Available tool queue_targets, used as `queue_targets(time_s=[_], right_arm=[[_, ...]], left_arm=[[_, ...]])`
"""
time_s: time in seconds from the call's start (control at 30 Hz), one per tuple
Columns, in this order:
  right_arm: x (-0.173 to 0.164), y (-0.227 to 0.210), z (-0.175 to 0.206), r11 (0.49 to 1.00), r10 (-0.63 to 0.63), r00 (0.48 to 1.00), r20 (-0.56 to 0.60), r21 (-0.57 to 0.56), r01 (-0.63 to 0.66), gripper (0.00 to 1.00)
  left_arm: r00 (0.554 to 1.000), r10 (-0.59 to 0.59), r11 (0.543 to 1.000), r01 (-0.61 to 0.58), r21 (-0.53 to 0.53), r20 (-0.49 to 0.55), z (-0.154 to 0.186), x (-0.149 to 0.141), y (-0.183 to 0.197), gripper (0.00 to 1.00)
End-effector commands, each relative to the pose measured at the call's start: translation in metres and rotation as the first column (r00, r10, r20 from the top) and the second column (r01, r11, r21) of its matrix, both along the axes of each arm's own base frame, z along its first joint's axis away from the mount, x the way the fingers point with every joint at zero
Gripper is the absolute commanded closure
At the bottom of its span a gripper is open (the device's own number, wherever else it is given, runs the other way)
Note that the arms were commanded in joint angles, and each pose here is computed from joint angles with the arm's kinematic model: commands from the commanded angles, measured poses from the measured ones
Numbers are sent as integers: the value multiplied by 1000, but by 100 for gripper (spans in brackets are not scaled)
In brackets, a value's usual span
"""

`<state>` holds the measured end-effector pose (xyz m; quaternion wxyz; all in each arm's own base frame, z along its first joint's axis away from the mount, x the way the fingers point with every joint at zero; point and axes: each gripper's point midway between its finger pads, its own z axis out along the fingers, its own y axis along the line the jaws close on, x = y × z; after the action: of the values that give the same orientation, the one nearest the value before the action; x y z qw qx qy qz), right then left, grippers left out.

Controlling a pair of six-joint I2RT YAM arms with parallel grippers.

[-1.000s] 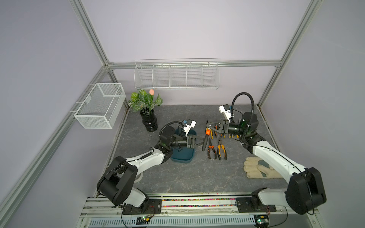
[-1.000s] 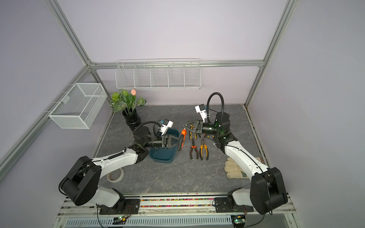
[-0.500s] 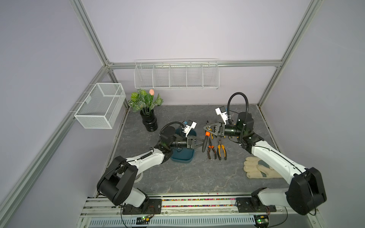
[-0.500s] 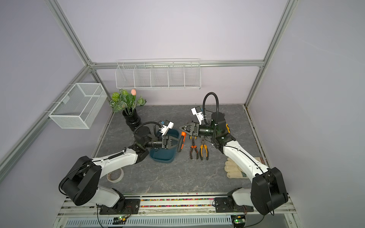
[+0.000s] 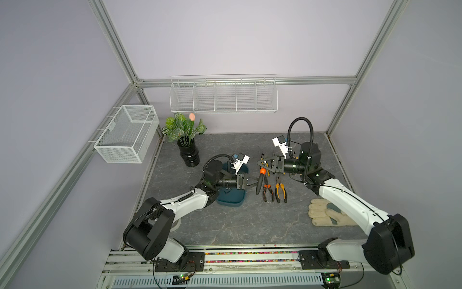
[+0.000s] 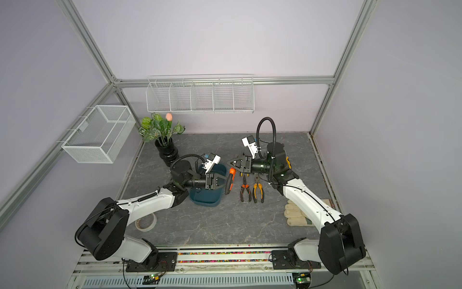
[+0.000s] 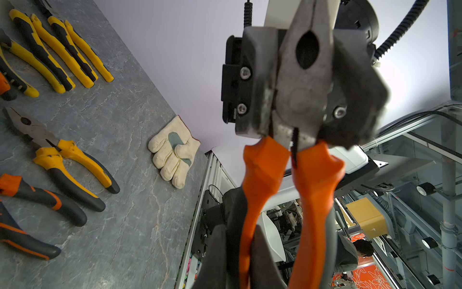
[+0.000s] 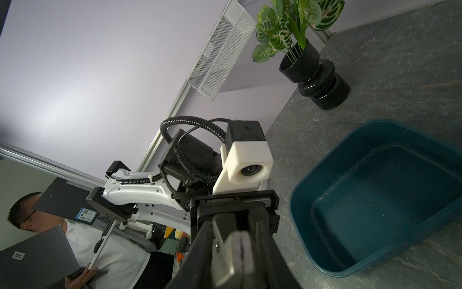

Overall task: Take the pliers out of the storage box
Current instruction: Pick up the pliers from the storage box, then place the pliers at the center of the board.

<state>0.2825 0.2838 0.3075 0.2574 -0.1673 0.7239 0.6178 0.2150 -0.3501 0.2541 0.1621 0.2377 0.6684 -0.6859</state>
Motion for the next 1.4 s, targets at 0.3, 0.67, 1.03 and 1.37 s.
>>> queue_targets(time_s=[0.3, 0.67, 1.03, 1.37], right_arm=[[-2, -17, 10, 981, -82, 989, 121, -166, 102, 94], [17, -98, -17, 704, -305, 933, 189, -615, 354, 94], [42, -179, -153, 380, -506, 860, 70, -877, 295, 93], [72, -196, -218, 260, -539, 841, 43, -941, 215, 94]], left_arm=[[995, 69, 990, -76, 117, 67, -1, 9, 2, 50], [947, 291, 822, -319, 472, 134, -64, 51, 38, 54], [920, 348, 719, -386, 578, 181, -89, 62, 55, 53], [926, 339, 733, -371, 570, 167, -94, 58, 54, 58]])
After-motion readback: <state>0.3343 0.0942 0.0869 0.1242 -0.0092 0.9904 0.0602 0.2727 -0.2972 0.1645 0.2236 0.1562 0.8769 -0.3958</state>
